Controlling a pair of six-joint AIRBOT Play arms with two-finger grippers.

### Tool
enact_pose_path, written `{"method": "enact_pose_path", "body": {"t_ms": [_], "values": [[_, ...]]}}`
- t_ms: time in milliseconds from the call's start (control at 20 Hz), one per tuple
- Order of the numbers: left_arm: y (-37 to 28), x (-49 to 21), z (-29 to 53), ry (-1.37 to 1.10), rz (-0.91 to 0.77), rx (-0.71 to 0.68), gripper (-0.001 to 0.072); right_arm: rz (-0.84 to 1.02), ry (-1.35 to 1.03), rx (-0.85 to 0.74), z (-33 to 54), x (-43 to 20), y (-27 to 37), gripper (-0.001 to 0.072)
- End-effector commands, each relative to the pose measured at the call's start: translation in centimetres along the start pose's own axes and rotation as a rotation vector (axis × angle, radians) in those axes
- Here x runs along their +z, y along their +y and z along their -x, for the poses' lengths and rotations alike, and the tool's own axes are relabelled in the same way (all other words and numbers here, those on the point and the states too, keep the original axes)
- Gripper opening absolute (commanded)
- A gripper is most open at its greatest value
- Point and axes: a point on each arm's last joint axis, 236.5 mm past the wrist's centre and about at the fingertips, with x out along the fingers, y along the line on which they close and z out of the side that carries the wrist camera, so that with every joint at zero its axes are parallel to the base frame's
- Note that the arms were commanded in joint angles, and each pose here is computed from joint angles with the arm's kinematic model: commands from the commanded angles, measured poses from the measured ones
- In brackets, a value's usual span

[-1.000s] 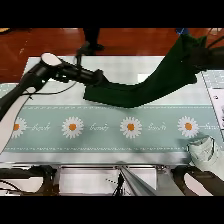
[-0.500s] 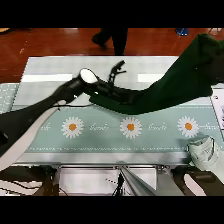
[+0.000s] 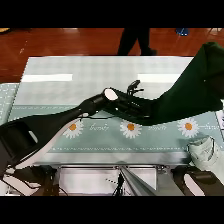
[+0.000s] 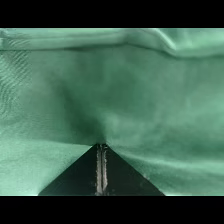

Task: Fold the shirts.

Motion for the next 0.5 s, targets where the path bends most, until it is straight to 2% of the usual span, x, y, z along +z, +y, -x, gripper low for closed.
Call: {"method": "enact_pose_path", "body": {"t_ms": [0, 200, 450], "values": [[-0.8, 0.0, -1.6, -0.029, 0.045, -0.050, 0.0018, -0.004, 0.017, -0.033, 0.3, -0.6, -0.7, 0.0024], [-1.9, 4.4, 3.1, -0.138, -0.007, -0.064, 0.0017, 0.051, 0.058, -0.109, -0.2, -1.2, -2.7, 0.0024], [-4.7, 12.2, 18.1, -0.414, -0.191, 0.004, 0.0016, 0.070, 0.137, -0.123, -5.0, -0.2, -4.1, 0.0024]]}}
